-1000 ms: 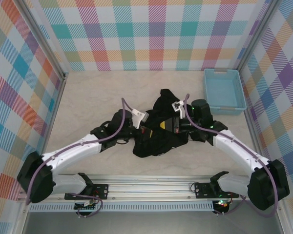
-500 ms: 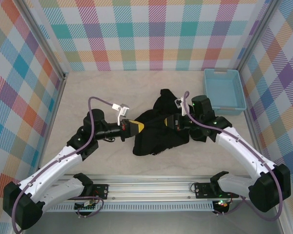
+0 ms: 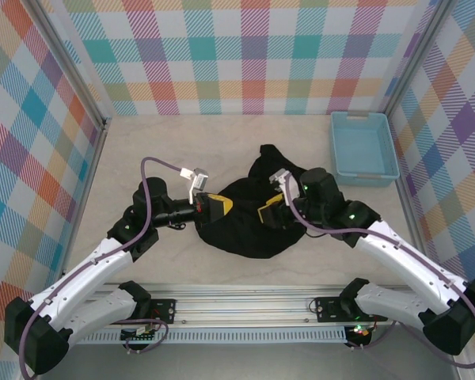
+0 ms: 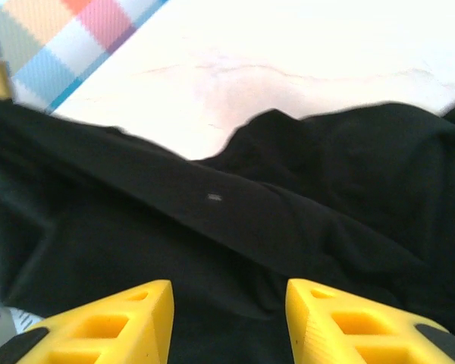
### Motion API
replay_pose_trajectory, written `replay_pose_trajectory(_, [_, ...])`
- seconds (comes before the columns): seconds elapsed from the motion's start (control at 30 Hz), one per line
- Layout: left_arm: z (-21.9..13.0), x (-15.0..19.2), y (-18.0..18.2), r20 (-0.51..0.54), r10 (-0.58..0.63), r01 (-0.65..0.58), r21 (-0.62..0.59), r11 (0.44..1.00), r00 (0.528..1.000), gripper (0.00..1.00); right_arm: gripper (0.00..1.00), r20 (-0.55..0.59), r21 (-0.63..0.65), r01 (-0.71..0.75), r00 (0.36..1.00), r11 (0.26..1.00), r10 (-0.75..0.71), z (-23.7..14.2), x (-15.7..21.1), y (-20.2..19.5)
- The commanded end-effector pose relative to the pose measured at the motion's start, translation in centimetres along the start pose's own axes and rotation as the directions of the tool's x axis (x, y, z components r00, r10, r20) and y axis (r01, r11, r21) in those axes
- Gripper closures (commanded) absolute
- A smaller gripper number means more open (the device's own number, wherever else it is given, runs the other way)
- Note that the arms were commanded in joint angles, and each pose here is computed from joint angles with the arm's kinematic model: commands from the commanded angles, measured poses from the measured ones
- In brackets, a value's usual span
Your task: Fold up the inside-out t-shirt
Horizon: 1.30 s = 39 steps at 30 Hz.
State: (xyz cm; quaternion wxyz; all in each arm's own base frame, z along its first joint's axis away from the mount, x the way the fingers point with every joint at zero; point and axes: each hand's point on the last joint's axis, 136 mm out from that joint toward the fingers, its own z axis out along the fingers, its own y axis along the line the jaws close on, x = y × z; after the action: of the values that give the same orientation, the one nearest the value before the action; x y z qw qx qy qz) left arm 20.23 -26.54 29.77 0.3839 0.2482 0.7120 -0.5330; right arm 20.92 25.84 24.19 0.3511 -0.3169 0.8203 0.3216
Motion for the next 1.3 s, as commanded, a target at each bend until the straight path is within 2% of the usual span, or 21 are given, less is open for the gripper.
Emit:
replay_pose_trajectory(0.0, [-0.6,-1.2,-0.9,0.029,0.059,-0.059,0.011,0.998,0.998,1.00,0.53,0.006,0.044,0.136,0.991,0.990,-0.136,2.3,-0.6,-0.3])
replay_pose_trajectory(0.13, [-0.7,-1.0,-0.8,0.025,0.062,-0.062,0.007,0.998,0.998,1.00,0.48,-0.011,0.090,0.170,0.986,0.981,-0.169,4.5,-0.9,-1.6])
replay_pose_trajectory(0.27, [-0.7,-0.8,-0.7,0.022,0.060,-0.060,0.003,0.998,0.998,1.00,0.46,0.006,0.042,0.172,0.985,0.984,-0.172,6.3,-1.8,-1.1])
replay_pose_trajectory(0.33, [-0.7,-0.6,-0.4,0.018,0.059,-0.058,-0.009,0.998,0.998,1.00,0.48,0.012,0.022,0.157,0.988,0.987,-0.157,7.0,-2.2,-0.9])
replay_pose_trajectory(0.37, [-0.8,-0.4,-0.1,0.018,0.058,-0.057,-0.023,0.998,0.998,1.00,0.53,0.016,-0.011,0.150,0.989,0.989,-0.150,7.2,-2.3,-0.4])
replay_pose_trajectory(0.43, [-1.0,-0.4,0.6,0.024,0.058,-0.056,-0.072,0.996,0.998,1.00,0.73,0.017,-0.091,0.133,0.991,0.987,-0.132,7.4,-2.4,0.7])
replay_pose_trajectory(0.5, [-1.8,-0.4,2.9,0.040,0.045,-0.035,-0.213,0.977,0.998,1.00,0.93,0.004,-0.177,0.076,0.997,0.981,-0.077,6.7,-2.3,1.5])
replay_pose_trajectory(0.53, [-2.4,-0.3,4.6,0.051,0.032,-0.015,-0.315,0.949,0.998,1.00,0.98,0.002,-0.210,0.049,0.999,0.977,-0.049,6.0,-2.3,1.7])
replay_pose_trajectory(0.6, [-4.8,-0.1,9.3,0.091,0.003,0.050,-0.574,0.817,0.996,1.00,1.00,0.009,-0.285,-0.012,1.000,0.958,0.015,4.3,-2.4,2.1])
replay_pose_trajectory(0.67, [-6.6,0.6,12.3,0.085,-0.007,0.066,-0.718,0.693,0.996,1.00,1.00,0.040,-0.373,-0.063,0.996,0.925,0.085,2.1,-3.0,2.8])
replay_pose_trajectory(0.7, [-7.1,1.3,13.3,0.063,-0.024,0.064,-0.759,0.648,0.998,1.00,1.00,0.050,-0.402,-0.076,0.993,0.913,0.105,1.5,-3.2,3.2])
replay_pose_trajectory(0.8, [-6.4,1.9,14.4,0.018,-0.061,0.052,-0.782,0.622,0.998,0.98,1.00,0.058,-0.467,-0.116,0.985,0.877,0.161,0.6,-3.7,4.2])
replay_pose_trajectory(0.87, [-5.9,2.1,14.7,0.000,-0.087,0.054,-0.784,0.619,0.996,0.94,1.00,0.057,-0.473,-0.142,0.980,0.870,0.191,0.8,-3.9,4.1])
replay_pose_trajectory(0.97, [-5.5,2.3,14.0,-0.010,-0.118,0.069,-0.763,0.642,0.993,0.81,1.00,0.059,-0.455,-0.198,0.966,0.868,0.251,1.5,-4.2,3.3])
replay_pose_trajectory(1.13, [-4.8,2.6,11.0,-0.001,-0.131,0.098,-0.664,0.742,0.991,0.55,1.00,0.065,-0.442,-0.247,0.950,0.862,0.306,2.6,-4.6,2.5])
replay_pose_trajectory(1.27, [-4.0,3.0,8.7,-0.015,-0.148,0.112,-0.581,0.806,0.989,0.46,1.00,0.087,-0.399,-0.276,0.938,0.874,0.335,3.0,-4.9,1.5])
